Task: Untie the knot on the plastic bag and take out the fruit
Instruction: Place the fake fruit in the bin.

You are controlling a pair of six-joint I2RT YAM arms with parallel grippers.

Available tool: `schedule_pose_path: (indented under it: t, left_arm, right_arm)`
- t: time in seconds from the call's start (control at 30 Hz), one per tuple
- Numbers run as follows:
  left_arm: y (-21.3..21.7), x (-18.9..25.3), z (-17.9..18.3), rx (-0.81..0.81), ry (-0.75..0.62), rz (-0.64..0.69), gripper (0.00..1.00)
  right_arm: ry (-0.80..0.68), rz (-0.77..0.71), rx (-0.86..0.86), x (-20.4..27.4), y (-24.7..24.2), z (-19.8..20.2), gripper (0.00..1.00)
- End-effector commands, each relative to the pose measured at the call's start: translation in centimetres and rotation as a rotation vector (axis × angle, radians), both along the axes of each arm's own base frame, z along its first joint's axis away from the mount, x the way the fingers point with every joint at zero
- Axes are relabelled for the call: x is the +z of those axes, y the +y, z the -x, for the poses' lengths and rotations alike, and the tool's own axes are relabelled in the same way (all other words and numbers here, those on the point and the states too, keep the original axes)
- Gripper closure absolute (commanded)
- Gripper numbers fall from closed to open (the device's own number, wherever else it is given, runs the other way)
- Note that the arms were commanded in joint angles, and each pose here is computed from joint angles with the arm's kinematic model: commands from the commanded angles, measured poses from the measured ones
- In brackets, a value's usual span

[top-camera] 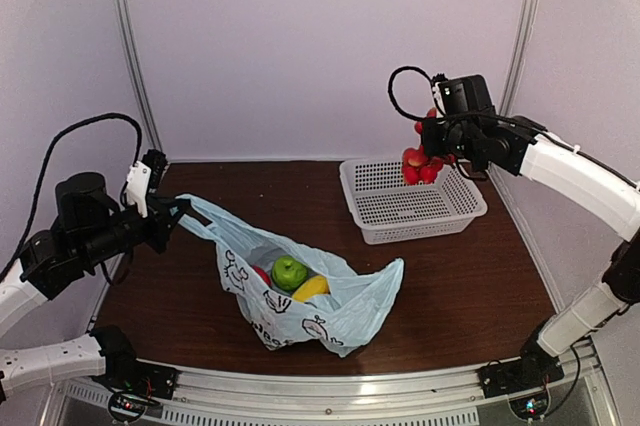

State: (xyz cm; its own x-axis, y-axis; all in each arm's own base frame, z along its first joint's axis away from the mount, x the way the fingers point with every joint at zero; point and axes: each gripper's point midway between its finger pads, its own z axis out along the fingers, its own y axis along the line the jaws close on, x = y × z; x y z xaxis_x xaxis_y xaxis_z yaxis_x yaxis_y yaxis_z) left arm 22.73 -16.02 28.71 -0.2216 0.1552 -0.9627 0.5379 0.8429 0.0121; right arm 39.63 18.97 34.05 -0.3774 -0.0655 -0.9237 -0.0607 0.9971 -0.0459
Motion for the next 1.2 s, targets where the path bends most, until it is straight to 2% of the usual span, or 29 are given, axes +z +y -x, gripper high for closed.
schedule_pose_path:
  t: [0.0,0.3,0.7,0.8,0.87,0.97,1.17]
  left_arm:
    - [-0.8,0.1,-0.3,-0.033,-0.022,0.005,1.00]
    - [-2.5,1.2,-0.4,-0.105,-0.056,0.026,1.00]
    - [-5.7,2.0,-1.6,-0.227,-0.079,-0.018,1.00]
    - [-6.0,2.3,-1.7,-0.240,-0.089,-0.037,1.00]
    - [-6.1,2.1,-2.0,-0.238,-0.087,-0.043,1.00]
    - [-6.3,1.6,-2.1,-0.241,-0.078,-0.047,1.00]
    - [-6.1,1.4,-1.9,-0.239,-0.080,-0.047,1.00]
  right_arm:
    - [0.066,-0.044,0.045,-3.5,-0.6,-3.1,0.94]
    - [0.228,0.004,-0.036,-12.1,-4.8,-9.5,0.96]
    - [0.364,0.044,-0.159,-19.9,-8.1,-10.4,0.97]
    - [0.374,0.033,-0.175,-20.6,-8.8,-10.1,0.93]
    - [0.375,0.018,-0.176,-20.8,-9.0,-10.0,0.85]
    - [0.390,-0.001,-0.171,-21.2,-9.2,-9.7,0.79]
    - [0.392,-0.008,-0.155,-21.1,-9.2,-9.3,0.54]
